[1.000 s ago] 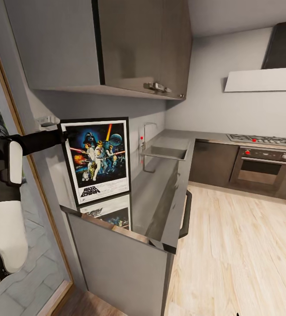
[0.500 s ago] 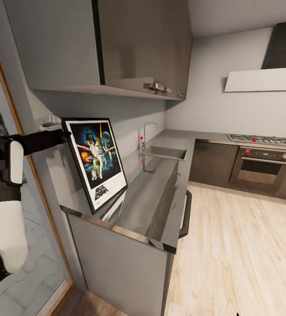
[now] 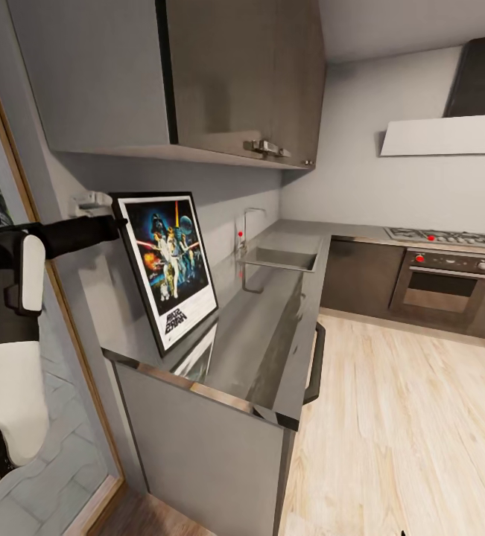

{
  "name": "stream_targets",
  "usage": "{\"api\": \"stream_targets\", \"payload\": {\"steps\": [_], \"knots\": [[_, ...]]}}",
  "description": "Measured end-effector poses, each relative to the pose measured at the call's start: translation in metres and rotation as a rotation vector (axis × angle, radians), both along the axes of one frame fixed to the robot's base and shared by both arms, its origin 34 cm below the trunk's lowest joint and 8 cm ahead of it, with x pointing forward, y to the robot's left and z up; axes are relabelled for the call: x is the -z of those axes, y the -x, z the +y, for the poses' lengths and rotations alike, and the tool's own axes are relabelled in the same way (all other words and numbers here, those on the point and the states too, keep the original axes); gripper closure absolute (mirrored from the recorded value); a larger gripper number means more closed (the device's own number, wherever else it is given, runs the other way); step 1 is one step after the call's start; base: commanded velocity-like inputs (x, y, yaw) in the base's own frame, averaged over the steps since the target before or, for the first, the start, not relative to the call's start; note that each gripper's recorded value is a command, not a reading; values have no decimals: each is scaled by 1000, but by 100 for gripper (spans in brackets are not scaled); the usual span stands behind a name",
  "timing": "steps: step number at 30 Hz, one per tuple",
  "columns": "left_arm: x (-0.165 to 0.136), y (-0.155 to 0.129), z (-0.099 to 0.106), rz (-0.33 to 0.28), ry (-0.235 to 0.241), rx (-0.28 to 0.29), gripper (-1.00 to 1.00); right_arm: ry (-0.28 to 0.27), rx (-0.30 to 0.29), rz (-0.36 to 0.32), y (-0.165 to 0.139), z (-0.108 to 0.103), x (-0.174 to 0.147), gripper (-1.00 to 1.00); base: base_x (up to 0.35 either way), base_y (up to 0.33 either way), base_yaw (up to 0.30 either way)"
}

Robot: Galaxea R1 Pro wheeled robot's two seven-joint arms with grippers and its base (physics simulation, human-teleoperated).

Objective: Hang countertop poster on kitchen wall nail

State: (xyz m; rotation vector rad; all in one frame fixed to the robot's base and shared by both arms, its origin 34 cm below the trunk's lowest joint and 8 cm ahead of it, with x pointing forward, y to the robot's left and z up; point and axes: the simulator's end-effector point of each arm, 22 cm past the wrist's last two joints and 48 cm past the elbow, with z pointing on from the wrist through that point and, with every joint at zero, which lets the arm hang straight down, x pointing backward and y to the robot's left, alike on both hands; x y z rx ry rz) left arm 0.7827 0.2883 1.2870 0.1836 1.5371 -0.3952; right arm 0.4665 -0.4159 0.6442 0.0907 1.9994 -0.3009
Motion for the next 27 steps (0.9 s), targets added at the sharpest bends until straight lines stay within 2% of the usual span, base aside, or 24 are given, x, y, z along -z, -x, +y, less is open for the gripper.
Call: {"api": "stream_targets", "payload": {"steps": [9, 22, 27], "knots": [[-3, 3, -6, -10, -4, 23, 100, 0, 0, 0, 0, 0, 0, -100, -24, -9, 0], [-3, 3, -7, -10, -4, 28, 100, 0, 1, -1, 0, 0, 0, -100, -267, -86, 0], [-3, 4, -7, -10, -4, 28, 100, 0, 1, -2, -1, 0, -1, -100, -133, -33, 0]]}}
